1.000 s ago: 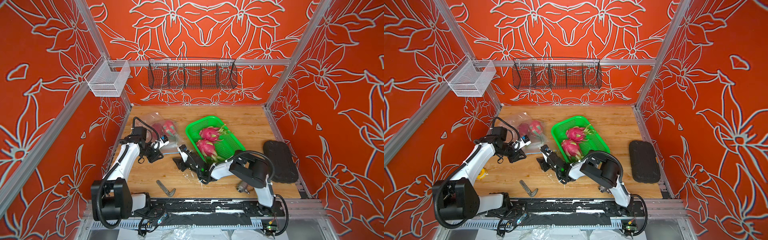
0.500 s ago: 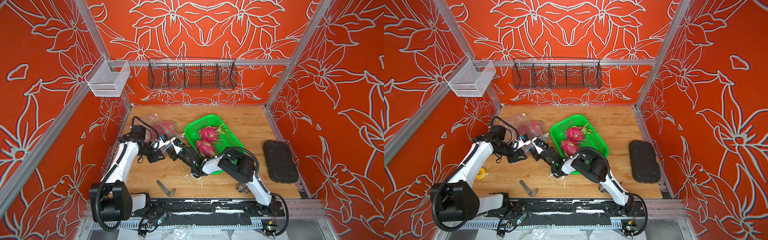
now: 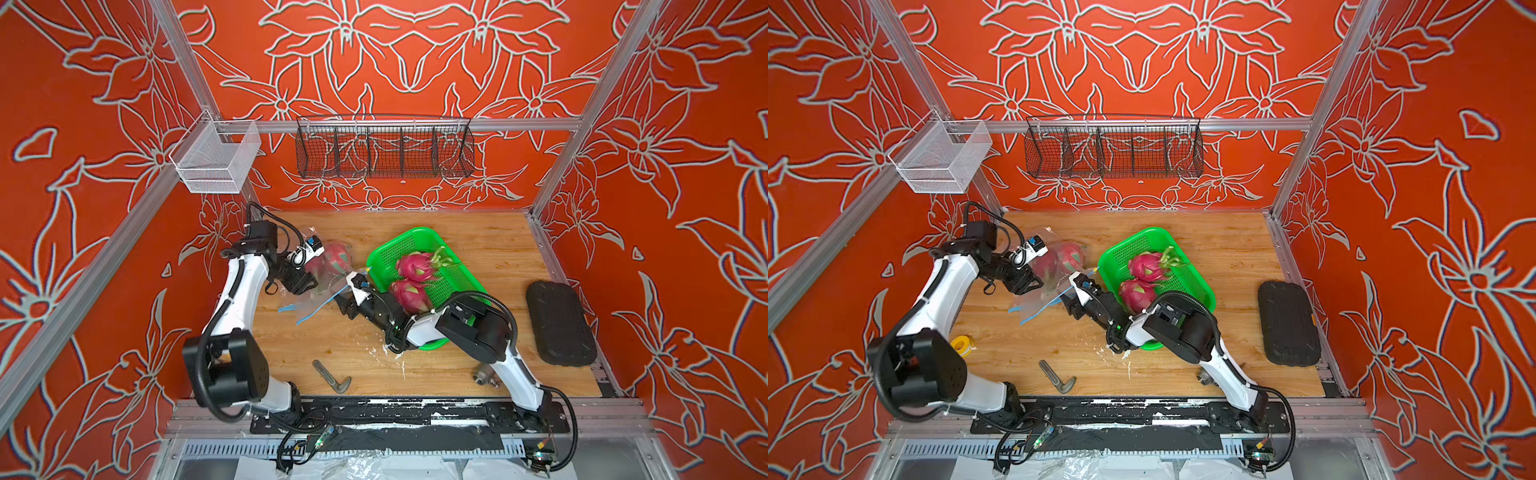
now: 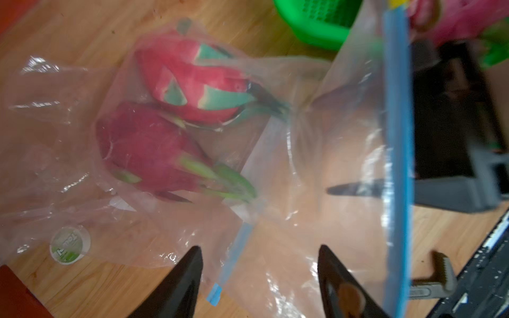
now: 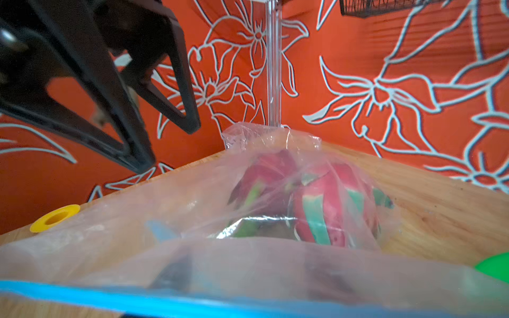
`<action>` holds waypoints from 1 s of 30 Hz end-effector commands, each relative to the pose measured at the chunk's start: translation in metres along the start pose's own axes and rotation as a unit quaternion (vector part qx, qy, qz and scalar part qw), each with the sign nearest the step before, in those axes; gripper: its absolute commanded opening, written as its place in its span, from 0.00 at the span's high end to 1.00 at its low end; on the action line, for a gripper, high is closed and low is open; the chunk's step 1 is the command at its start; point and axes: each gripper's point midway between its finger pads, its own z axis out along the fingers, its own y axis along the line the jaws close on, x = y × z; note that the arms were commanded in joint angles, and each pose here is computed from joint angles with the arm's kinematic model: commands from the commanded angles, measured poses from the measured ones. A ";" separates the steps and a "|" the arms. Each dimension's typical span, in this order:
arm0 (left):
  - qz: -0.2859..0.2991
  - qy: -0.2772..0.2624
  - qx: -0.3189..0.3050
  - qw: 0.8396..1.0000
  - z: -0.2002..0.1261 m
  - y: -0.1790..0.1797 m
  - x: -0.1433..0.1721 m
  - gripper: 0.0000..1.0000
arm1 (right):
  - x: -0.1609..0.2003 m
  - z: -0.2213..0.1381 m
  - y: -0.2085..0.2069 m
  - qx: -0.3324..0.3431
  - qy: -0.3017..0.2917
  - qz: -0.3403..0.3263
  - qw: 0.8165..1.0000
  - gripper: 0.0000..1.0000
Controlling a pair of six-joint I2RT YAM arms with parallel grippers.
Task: Open the zip-top bag and take out the dragon fruit
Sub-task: Open the zipper food storage bag.
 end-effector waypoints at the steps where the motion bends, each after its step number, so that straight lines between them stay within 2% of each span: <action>1: -0.022 0.045 -0.006 0.999 0.028 0.016 0.020 0.31 | 0.035 -0.011 -0.010 0.041 0.049 -0.003 0.998 0.25; 5: -0.043 0.063 0.034 0.997 0.057 0.003 0.030 0.27 | 0.056 -0.005 -0.012 0.061 0.078 -0.019 0.995 0.22; 10: -0.062 0.053 0.074 0.994 0.075 -0.019 0.029 0.26 | 0.052 0.006 -0.004 0.046 0.088 -0.018 0.995 0.21; 11: -0.067 0.049 0.081 0.993 0.076 -0.021 0.028 0.29 | 0.051 0.006 -0.003 0.044 0.087 -0.018 0.995 0.21; 12: -0.072 0.045 0.084 0.993 0.077 -0.022 0.026 0.35 | 0.048 0.006 -0.002 0.043 0.084 -0.019 0.995 0.21; 13: -0.074 0.044 0.087 0.992 0.077 -0.023 0.025 0.45 | 0.045 0.006 -0.002 0.042 0.080 -0.020 0.996 0.22; 16: -0.076 0.038 0.094 0.992 0.075 -0.025 0.023 0.96 | 0.031 0.004 0.000 0.038 0.074 -0.025 0.996 0.25; 17: -0.075 0.039 0.096 0.992 0.075 -0.026 0.024 1.00 | 0.025 0.002 0.000 0.038 0.075 -0.027 0.996 0.26; 22: -0.074 0.038 0.113 0.990 0.068 -0.042 0.028 1.00 | 0.008 -0.008 -0.002 0.046 0.102 -0.027 0.993 0.29; 27: -0.064 0.006 0.158 0.985 0.039 -0.077 0.022 1.00 | 0.019 -0.011 0.014 0.032 0.108 0.019 0.993 0.30; 30: -0.047 -0.007 0.152 0.987 0.027 -0.087 0.024 1.00 | 0.029 -0.012 0.037 0.016 0.101 0.025 0.994 0.30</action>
